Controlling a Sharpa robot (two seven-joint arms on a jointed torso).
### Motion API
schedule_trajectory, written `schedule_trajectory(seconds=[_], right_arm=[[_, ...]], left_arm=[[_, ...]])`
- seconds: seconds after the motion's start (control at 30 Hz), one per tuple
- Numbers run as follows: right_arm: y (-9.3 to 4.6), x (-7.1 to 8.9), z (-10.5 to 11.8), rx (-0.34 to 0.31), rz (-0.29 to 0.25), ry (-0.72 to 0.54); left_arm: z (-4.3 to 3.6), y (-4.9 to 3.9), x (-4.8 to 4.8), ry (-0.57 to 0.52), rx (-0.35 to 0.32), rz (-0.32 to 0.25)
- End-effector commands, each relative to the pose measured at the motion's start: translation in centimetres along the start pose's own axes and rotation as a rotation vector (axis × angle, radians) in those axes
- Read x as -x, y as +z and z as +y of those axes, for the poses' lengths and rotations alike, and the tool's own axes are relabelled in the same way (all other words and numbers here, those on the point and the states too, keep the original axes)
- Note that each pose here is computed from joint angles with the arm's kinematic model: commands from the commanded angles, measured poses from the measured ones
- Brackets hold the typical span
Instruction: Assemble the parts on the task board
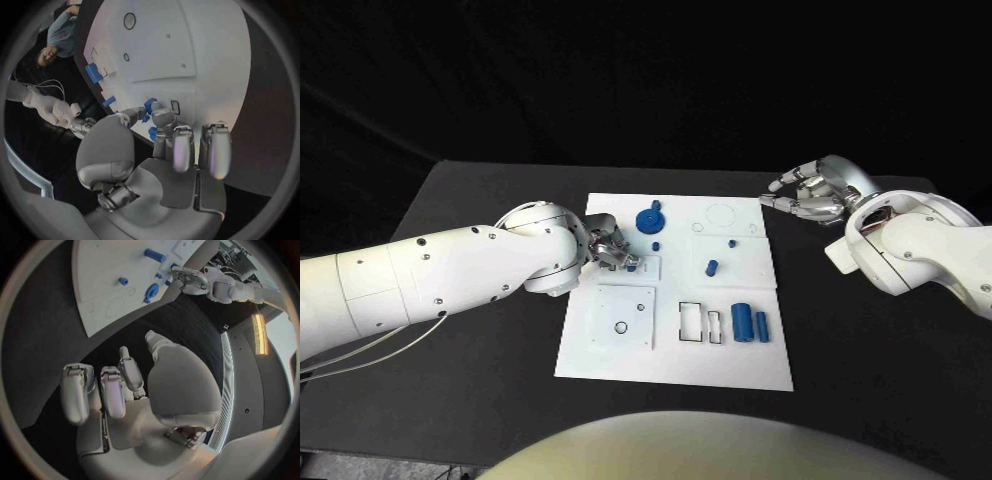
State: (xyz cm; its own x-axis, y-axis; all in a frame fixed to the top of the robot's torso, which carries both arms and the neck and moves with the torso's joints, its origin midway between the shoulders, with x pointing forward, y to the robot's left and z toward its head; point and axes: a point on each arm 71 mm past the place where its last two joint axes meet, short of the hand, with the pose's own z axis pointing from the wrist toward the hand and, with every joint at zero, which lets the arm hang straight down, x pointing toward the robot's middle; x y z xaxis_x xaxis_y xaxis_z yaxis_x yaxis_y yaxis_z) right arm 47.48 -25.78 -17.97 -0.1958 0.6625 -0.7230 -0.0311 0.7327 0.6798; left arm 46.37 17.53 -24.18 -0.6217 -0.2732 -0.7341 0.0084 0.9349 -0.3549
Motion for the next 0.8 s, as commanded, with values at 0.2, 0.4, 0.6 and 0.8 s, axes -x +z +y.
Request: schedule_trajectory(seconds=[0.2,0.4,0.6,0.8], right_arm=[[-0.03,-0.01,0.04,0.007,-0.001,-0.003],[-0.03,0.00,0.02,0.007,-0.002,-0.003],[-0.04,0.01,0.00,0.007,-0.003,-0.003],[-0.02,0.01,-0.03,0.006,-0.004,-0.003]], left_arm=[[0.35,-0.04,-0.69,0.002,0.024,0.039],[0.31,-0.14,-0.56,-0.007,0.022,0.037],[0.13,-0.33,-0.30,-0.015,0.016,0.032],[0.02,-0.59,-0.01,-0.023,0.012,0.029]])
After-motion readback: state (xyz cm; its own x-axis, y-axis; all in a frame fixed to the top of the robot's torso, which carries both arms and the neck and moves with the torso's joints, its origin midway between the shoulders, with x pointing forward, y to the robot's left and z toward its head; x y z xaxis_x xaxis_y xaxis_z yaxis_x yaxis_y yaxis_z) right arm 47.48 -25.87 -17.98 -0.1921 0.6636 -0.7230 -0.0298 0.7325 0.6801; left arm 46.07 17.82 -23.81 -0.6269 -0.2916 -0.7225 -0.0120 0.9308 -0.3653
